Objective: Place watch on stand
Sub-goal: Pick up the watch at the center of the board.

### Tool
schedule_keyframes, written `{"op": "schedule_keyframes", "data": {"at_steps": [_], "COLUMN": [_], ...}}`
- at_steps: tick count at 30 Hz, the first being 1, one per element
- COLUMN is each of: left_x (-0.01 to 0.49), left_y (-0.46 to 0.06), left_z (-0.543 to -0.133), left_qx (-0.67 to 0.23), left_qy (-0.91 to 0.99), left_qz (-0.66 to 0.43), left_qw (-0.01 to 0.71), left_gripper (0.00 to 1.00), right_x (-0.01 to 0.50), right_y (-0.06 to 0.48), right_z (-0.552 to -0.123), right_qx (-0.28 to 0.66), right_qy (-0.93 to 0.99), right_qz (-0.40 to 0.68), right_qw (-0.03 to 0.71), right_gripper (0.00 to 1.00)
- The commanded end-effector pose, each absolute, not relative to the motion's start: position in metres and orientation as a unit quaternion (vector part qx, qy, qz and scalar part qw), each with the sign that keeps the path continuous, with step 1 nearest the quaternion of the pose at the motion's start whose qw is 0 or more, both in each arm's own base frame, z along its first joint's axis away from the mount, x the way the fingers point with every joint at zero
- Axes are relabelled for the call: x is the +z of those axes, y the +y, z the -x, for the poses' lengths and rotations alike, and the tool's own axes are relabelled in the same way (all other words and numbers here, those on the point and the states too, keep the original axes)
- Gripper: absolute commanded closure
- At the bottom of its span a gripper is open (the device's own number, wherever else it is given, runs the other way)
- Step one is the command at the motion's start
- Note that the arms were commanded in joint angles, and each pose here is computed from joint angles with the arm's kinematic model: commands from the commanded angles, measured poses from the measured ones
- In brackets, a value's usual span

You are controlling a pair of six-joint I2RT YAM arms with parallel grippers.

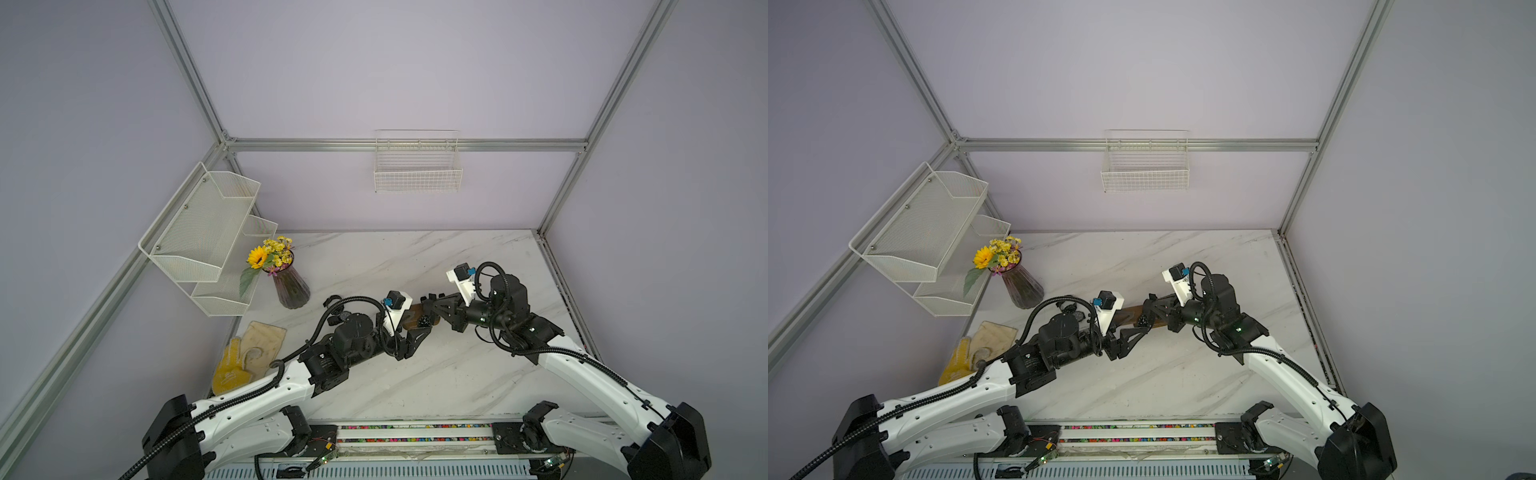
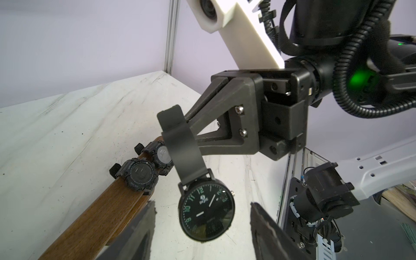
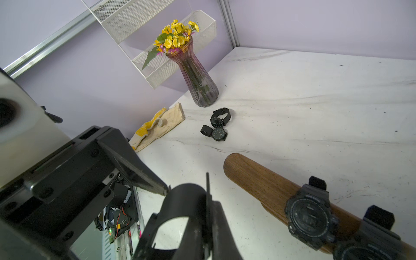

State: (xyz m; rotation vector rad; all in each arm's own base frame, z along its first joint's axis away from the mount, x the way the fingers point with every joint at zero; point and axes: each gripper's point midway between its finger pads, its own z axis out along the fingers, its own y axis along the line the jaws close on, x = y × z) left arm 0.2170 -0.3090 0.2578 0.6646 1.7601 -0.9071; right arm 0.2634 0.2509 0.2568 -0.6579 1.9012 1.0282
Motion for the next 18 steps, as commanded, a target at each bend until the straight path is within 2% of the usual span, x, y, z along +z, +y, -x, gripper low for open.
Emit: {"op": "schedule_keyframes", "data": {"at_steps": [1, 16, 18], "left_x": [0.284, 0.281, 0.282], "left_y": [-0.315, -0.331, -0.331], "left_z": [-0.224, -0.225, -0.224], "left_qx": [-0.388, -0.407, -0.409], "left_qy": [0.723, 0.729, 0.728], "left_qz": [-0.254, -0.256, -0.256], "left_qw": [0.512, 0.488, 0.488], "left_gripper": [0.34, 0.37, 0.34], "right_x": [0.268, 0.262, 0.260], "right_y": [0.248, 0.249, 0.249], "right_z": [-0.264, -0.266, -0.266], "right_qx": [0.404, 0.398, 0.395], "right_qy": [0.746, 0.751, 0.753], "right_qz": [0.271, 0.271, 0.271], "right_qw": [0.455, 0.453, 0.452], "right_gripper": [0.98, 0.98, 0.98]}}
